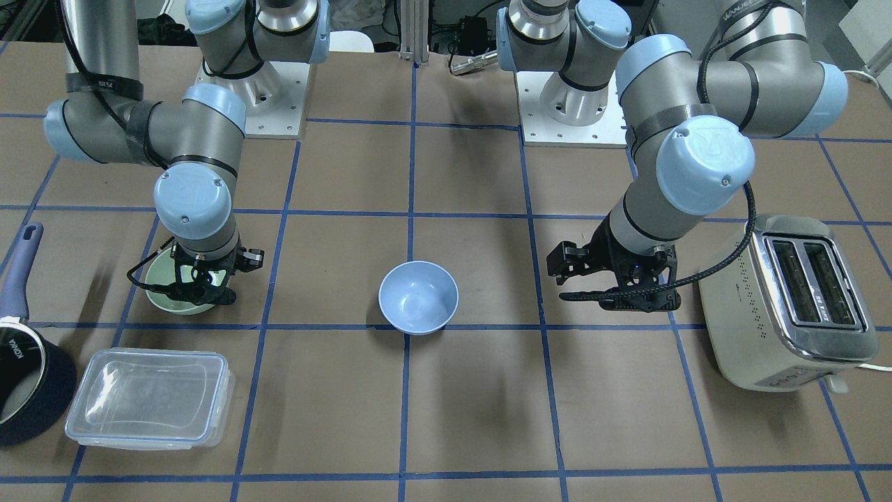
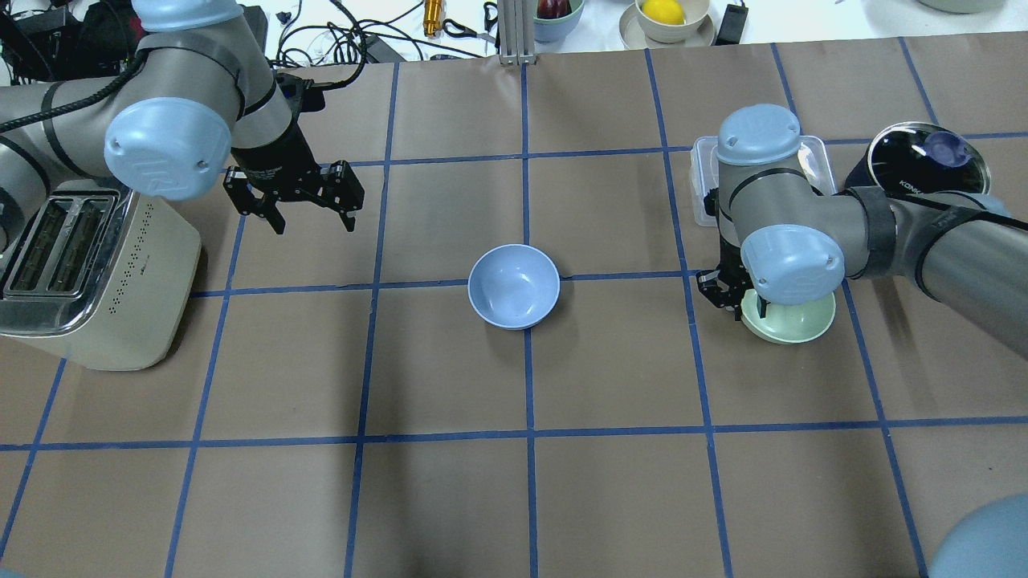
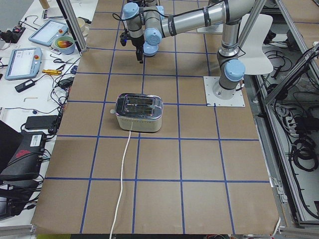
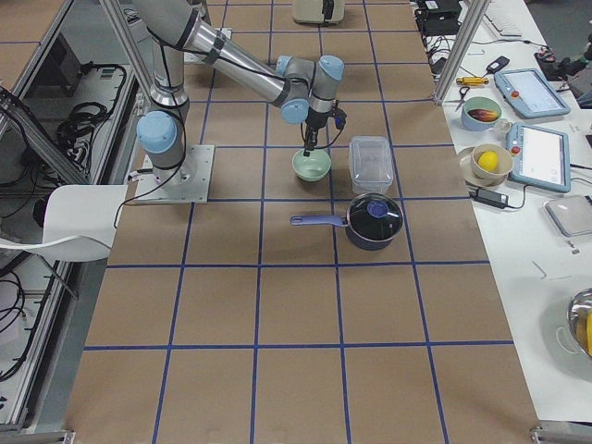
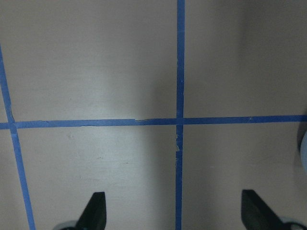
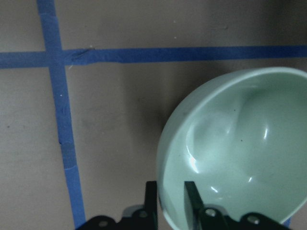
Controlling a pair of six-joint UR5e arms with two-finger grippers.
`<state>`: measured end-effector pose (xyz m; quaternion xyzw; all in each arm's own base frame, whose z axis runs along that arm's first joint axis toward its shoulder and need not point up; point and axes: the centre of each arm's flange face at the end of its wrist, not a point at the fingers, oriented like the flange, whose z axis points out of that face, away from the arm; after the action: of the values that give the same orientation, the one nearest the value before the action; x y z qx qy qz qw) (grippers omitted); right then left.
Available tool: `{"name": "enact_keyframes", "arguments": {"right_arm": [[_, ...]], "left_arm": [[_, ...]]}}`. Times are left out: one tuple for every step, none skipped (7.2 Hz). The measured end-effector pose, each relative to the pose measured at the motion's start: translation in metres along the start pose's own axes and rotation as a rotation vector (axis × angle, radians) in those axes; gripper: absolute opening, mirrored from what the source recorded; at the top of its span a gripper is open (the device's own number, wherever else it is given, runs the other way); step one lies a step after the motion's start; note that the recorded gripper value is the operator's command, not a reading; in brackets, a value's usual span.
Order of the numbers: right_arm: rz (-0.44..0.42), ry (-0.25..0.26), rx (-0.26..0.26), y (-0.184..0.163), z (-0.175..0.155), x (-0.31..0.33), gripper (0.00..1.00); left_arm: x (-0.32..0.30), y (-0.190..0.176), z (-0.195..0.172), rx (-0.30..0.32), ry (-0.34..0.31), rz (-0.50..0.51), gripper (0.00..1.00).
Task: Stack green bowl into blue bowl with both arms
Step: 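Lower the right gripper and grasp the pale green bowl rim, then carry the pale green bowl over the light blue bowl with the right gripper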
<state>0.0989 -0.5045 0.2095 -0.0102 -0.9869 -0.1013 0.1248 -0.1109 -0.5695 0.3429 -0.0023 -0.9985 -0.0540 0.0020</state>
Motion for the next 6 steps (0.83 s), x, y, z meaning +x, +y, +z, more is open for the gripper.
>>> {"name": "enact_keyframes", "arguments": {"right_arm": [[0.001, 0.007, 0.004, -0.002, -0.003, 0.002, 0.0], [0.002, 0.018, 0.008, -0.004, -0.011, 0.004, 0.0], [0.0, 0.022, 0.009, -0.008, -0.025, 0.007, 0.0], [-0.008, 0.02, 0.013, -0.013, -0.05, 0.008, 0.0], [-0.018, 0.003, 0.029, -0.018, -0.086, 0.001, 0.0], [-0.023, -0.029, 0.047, -0.021, -0.126, -0.014, 0.0]], "left_arm": [[0.0, 0.0, -0.001, 0.002, 0.0, 0.0, 1.0], [-0.001, 0.0, -0.003, 0.006, -0.003, 0.0, 1.0], [-0.002, 0.001, -0.008, 0.016, -0.008, 0.001, 1.0], [-0.002, 0.003, -0.014, 0.028, -0.011, 0.002, 1.0], [-0.002, 0.005, -0.017, 0.034, -0.012, 0.003, 1.0], [-0.002, 0.008, -0.02, 0.039, -0.013, 0.003, 1.0]]}}
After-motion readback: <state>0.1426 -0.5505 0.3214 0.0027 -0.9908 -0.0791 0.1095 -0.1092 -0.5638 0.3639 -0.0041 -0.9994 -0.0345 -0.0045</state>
